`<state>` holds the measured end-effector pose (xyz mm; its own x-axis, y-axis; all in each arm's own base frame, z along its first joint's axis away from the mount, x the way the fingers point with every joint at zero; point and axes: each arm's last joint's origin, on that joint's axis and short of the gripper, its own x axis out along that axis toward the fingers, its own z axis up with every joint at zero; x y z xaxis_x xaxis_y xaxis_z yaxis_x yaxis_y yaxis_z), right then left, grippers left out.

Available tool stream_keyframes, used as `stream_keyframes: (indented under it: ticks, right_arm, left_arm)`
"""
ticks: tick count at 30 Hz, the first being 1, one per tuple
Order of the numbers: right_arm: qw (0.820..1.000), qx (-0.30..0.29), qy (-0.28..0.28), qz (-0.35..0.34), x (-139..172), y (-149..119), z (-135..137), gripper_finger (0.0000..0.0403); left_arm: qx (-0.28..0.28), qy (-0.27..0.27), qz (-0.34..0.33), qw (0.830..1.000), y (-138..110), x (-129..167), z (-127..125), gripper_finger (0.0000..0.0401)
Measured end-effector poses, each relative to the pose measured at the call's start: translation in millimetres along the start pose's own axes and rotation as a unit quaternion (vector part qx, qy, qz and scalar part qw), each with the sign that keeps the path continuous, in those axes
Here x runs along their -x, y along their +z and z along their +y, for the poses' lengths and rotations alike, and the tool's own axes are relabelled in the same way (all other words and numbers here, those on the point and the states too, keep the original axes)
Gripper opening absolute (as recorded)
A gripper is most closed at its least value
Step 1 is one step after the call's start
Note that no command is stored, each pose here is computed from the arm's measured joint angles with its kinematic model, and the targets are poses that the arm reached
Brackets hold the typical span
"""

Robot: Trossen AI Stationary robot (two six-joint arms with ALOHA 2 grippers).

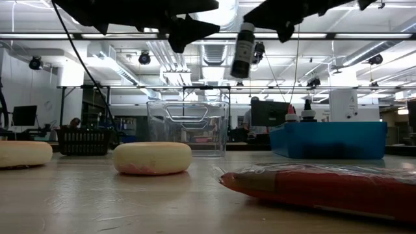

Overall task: Pick & Place Food Item
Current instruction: Put the black food coloring bottle into the blue bin

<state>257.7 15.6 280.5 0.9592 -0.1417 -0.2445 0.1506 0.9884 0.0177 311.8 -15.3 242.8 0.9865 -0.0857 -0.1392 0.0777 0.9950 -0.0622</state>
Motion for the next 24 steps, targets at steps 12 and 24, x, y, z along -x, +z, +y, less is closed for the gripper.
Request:
stream_keyframes:
  ticks: [12, 24]
  right_arm:
    - [0.967, -0.096, -0.237, 0.004, 55.2, 5.1, -21.8, 0.0037]
    - [0.899, -0.132, -0.418, 0.023, 71.9, -17.7, -32.7, 0.0037]
  left_arm:
    - [0.0, 0.001, 0.008, 1.0, 1.3, 3.0, -0.1, 0.0304]
    - [0.0, 0.001, 0.012, 1.0, 0.5, 3.0, 0.0, 0.0304]
